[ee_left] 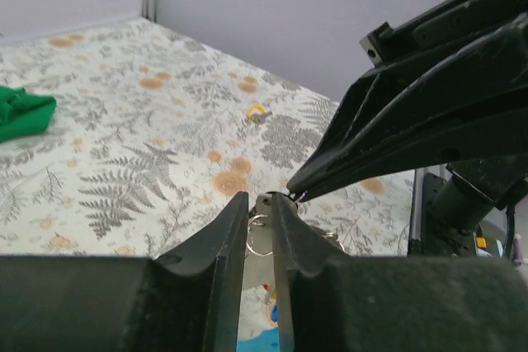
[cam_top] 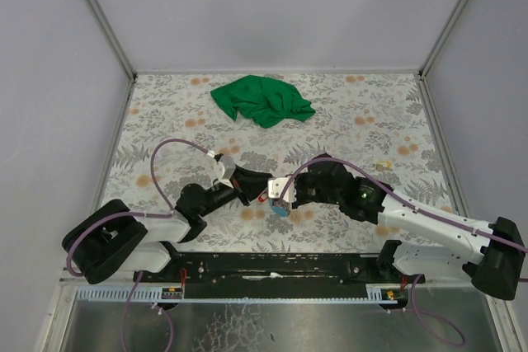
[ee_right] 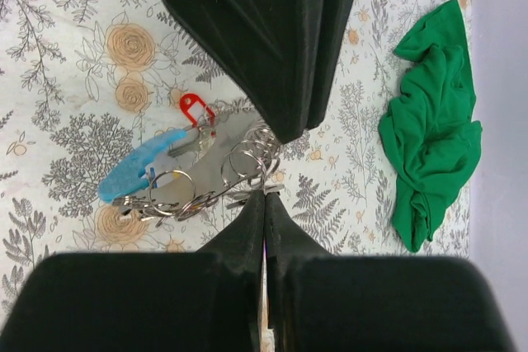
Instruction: Put the keys on the keyring
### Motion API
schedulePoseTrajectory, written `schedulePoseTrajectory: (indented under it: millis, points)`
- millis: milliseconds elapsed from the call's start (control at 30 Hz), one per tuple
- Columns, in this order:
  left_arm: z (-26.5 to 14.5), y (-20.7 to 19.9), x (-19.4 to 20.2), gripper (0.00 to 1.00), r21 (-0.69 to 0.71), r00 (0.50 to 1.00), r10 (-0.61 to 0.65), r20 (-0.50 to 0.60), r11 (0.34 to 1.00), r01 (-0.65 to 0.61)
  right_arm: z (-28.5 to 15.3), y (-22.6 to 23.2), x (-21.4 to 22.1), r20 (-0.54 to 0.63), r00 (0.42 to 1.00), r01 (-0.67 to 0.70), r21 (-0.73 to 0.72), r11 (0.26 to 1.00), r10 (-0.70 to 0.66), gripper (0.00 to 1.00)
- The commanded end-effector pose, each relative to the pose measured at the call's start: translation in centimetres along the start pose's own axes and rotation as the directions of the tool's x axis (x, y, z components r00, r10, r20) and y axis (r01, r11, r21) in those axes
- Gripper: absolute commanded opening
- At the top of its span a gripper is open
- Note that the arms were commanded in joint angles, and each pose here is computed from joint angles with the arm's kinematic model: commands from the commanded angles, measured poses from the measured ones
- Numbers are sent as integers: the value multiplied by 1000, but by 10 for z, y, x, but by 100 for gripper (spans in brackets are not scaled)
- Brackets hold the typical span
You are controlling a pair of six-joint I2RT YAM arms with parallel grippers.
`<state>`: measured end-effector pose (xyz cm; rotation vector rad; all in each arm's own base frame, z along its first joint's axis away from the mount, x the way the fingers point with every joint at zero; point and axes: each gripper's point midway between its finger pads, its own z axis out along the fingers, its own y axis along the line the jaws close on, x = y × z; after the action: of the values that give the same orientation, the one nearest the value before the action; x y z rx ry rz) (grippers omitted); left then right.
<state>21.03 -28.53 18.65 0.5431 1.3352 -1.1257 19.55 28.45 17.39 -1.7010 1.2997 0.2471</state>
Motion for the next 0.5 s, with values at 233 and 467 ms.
schedulePoseTrajectory:
  millis: [233,467]
  points:
    - [8,-12,-8,29,146,972,232,-48,964,-223,-20,-19,-28,15,997,73,-18,997,-73,0]
    - [11,-18,-1,32,239,963,255,-88,944,-228,-21,-17,-29,16,997,79,-36,996,-79,0]
